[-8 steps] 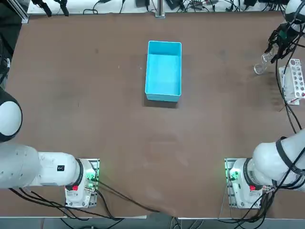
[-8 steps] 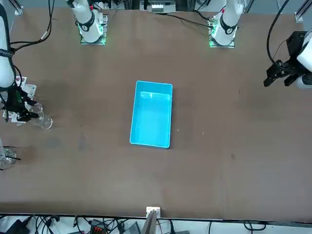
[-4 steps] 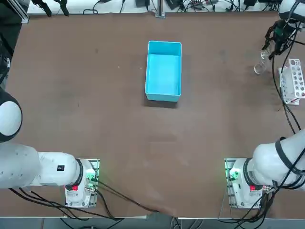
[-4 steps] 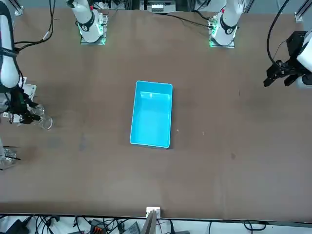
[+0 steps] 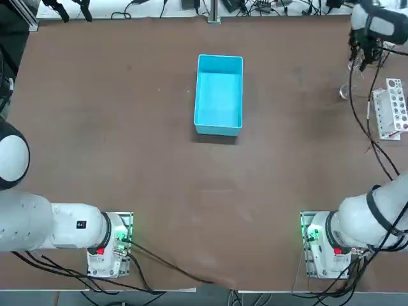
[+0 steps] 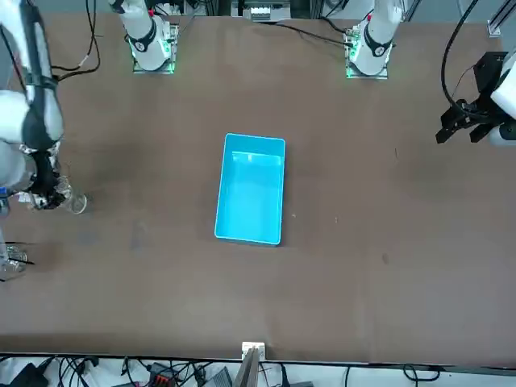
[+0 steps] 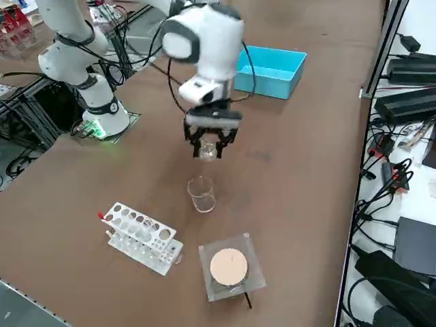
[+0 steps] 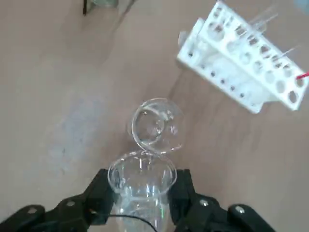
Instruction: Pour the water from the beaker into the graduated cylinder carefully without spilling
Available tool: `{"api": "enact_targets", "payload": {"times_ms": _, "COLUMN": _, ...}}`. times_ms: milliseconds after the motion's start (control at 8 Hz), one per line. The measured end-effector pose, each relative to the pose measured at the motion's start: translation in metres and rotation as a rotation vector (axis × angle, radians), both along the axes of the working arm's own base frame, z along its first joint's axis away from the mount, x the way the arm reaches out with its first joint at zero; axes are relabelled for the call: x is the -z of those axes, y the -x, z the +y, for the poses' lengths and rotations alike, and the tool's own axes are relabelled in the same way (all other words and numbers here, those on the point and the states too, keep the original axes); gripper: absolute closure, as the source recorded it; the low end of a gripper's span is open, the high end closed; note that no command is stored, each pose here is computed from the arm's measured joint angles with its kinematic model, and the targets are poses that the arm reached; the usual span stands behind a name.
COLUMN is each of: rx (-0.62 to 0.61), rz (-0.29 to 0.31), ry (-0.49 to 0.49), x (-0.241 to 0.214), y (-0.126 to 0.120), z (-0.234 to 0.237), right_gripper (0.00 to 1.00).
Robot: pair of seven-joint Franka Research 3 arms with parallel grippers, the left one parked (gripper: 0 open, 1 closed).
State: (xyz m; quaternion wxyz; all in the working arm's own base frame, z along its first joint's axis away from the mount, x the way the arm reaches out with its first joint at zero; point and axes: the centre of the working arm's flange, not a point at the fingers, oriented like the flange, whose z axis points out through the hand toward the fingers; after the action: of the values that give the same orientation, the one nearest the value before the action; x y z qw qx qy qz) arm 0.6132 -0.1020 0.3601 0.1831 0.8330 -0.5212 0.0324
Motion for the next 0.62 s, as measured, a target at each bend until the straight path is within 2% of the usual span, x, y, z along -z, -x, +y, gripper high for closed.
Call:
{"api": "enact_targets", "payload": {"times_ms": 375, "rx": 0.044, "rz": -0.069, "ry": 0.259, "x": 0.009, "y": -0.003, "z": 0.110, "right_gripper": 0.39}}
{"api": "enact_targets", "payload": {"times_ms": 625, "rx": 0.064, "rz": -0.120, "ry": 0.428, "x": 0.035, "y": 0.004, "z": 0.165, "right_gripper": 0.39}}
